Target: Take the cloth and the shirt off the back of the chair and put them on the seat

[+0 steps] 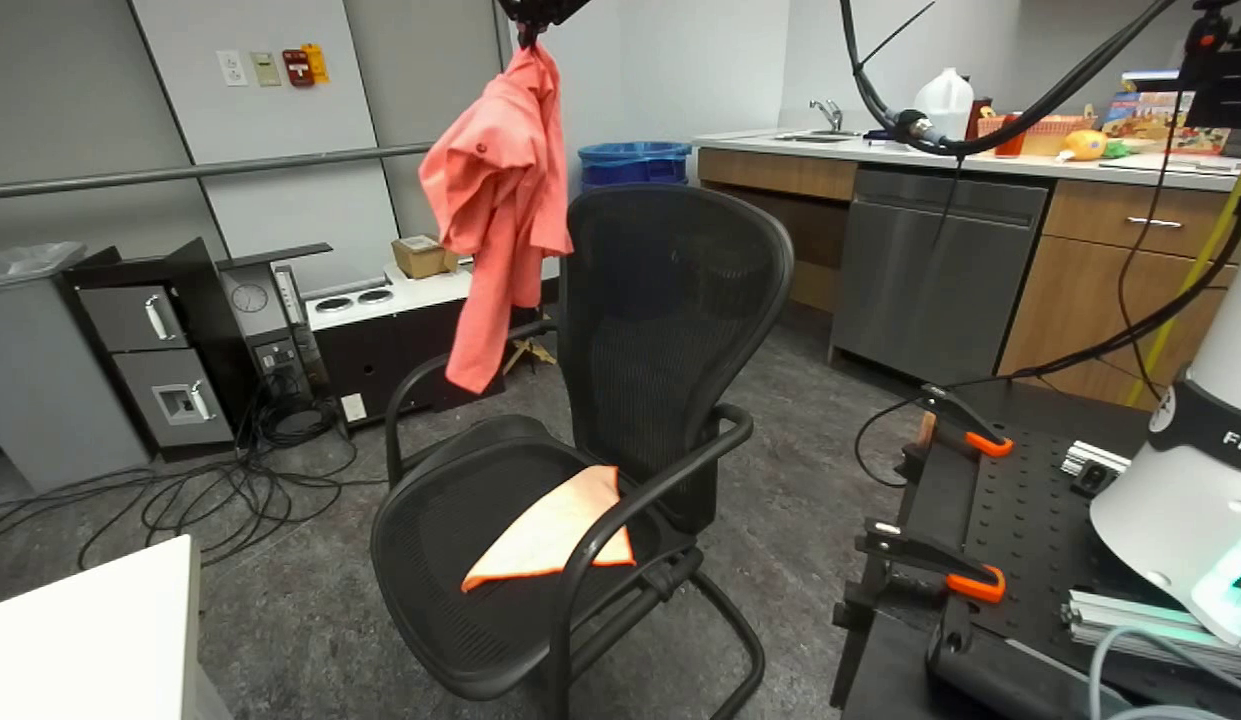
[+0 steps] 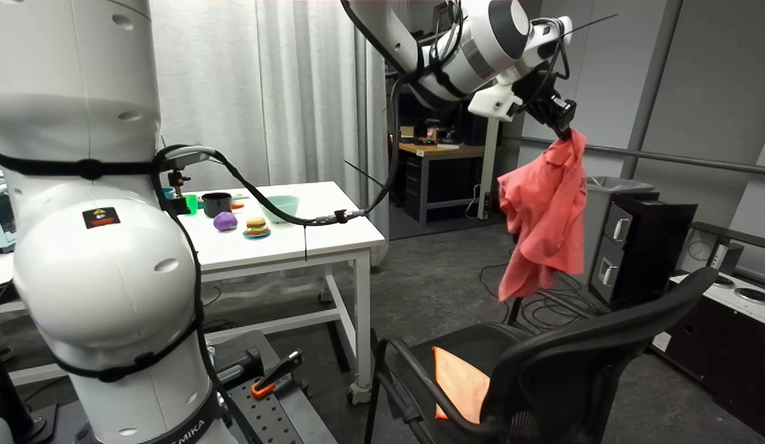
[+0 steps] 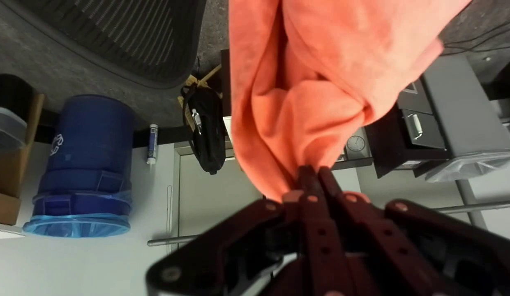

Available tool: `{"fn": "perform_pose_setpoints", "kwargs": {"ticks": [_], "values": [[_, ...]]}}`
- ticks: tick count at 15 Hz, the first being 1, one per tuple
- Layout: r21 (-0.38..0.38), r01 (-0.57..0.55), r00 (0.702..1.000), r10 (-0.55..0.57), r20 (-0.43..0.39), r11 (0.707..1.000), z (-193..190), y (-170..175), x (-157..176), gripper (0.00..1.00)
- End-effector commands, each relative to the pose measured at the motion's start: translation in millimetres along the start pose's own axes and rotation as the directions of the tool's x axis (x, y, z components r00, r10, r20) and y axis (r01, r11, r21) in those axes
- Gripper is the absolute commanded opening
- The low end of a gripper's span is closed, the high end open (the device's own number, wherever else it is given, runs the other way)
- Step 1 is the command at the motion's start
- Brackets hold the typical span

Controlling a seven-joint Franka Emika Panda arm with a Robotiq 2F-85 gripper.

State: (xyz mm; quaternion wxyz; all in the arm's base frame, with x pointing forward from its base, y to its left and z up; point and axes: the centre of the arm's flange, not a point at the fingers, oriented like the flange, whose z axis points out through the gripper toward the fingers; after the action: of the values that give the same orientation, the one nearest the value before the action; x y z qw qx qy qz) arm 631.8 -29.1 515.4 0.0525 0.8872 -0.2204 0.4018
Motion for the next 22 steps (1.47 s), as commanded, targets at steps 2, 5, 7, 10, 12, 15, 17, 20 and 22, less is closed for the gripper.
{"fn": "perform_pose_setpoints", "kwargs": {"ticks": [2, 5, 7, 10, 12, 15, 17, 20, 22], "values": [[0.002, 0.012, 0.996, -0.012, 0.084, 1.000, 7, -2, -26, 0.30], [0.015, 0.029, 0.983, -0.031, 0.183, 0.999, 18, 6, -45, 0.51], [0.029, 0.025, 0.963, -0.032, 0.268, 0.999, 25, 15, -55, 0.66], [0.071, 0.004, 0.913, -0.033, 0.406, 0.997, 28, 29, -59, 0.90], [0.099, -0.033, 0.880, -0.018, 0.474, 0.995, 28, 39, -56, 1.00], [0.101, -0.081, 0.821, 0.008, 0.571, 0.992, 22, 55, -50, 1.00], [0.082, -0.084, 0.791, 0.016, 0.611, 0.993, 13, 65, -43, 1.00], [0.048, -0.081, 0.781, 0.033, 0.624, 0.996, -8, 83, -27, 1.00], [0.033, -0.083, 0.782, 0.045, 0.621, 0.996, -19, 91, -19, 1.00]]}}
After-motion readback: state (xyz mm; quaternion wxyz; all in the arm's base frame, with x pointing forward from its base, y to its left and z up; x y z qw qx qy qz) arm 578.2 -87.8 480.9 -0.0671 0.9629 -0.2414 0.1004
